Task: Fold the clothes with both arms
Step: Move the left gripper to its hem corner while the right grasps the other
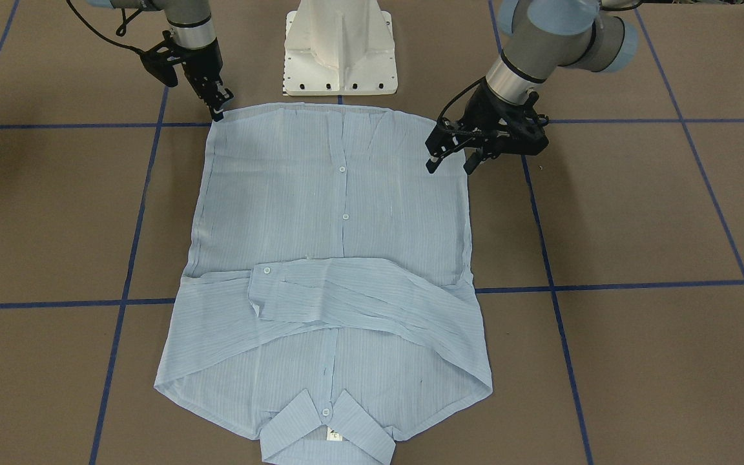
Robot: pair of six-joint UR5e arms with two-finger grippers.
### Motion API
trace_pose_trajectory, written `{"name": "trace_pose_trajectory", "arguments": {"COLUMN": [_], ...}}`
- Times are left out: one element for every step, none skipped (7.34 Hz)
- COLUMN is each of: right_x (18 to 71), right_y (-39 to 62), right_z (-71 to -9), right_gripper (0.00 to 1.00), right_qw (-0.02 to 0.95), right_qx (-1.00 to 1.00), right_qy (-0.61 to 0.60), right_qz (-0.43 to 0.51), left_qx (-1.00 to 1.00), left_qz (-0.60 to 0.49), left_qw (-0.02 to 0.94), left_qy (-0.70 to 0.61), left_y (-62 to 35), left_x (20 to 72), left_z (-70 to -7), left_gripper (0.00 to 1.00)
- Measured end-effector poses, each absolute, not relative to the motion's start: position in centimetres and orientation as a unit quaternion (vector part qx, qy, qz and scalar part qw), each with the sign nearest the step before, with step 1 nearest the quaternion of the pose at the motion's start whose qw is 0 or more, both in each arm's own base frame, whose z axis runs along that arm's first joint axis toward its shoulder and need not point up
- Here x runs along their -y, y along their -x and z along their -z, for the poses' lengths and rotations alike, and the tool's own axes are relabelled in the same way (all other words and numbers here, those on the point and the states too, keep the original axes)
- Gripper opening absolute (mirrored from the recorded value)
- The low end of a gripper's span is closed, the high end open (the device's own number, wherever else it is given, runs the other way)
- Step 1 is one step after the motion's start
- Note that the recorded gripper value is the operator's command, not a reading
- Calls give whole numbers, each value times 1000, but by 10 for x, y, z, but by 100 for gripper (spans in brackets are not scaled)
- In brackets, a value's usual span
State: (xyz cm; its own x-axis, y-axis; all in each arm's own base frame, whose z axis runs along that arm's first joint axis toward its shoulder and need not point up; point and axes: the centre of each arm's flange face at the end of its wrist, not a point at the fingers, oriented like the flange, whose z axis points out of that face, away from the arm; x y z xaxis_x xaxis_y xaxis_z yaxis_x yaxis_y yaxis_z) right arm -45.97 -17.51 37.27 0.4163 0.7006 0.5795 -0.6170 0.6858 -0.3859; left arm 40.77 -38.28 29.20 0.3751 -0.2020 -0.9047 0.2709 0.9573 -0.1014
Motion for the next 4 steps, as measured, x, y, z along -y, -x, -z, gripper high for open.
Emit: {"name": "trace_pose_trajectory", "arguments": {"right_x": [175, 176, 176, 176], "right_y": [458, 457, 456, 456], "right_z": [-371, -370, -369, -369], "right_gripper": [0, 0, 0, 0], "right_qw": [839, 839, 838, 838], "right_qx": [373, 373, 374, 375], "right_qy": [57, 58, 58, 58], "right_qz": [-393, -393, -393, -393], "left_qx": [-525, -513, -498, -478], "left_qz": [156, 168, 183, 197], "left_qw": [836, 842, 847, 855], "left_qy": [-18, 0, 20, 34], "left_y": [-411, -416, -427, -441], "left_x": [351, 322, 296, 273], "left_z": [-313, -326, -333, -339], "left_gripper": [85, 85, 85, 82]}}
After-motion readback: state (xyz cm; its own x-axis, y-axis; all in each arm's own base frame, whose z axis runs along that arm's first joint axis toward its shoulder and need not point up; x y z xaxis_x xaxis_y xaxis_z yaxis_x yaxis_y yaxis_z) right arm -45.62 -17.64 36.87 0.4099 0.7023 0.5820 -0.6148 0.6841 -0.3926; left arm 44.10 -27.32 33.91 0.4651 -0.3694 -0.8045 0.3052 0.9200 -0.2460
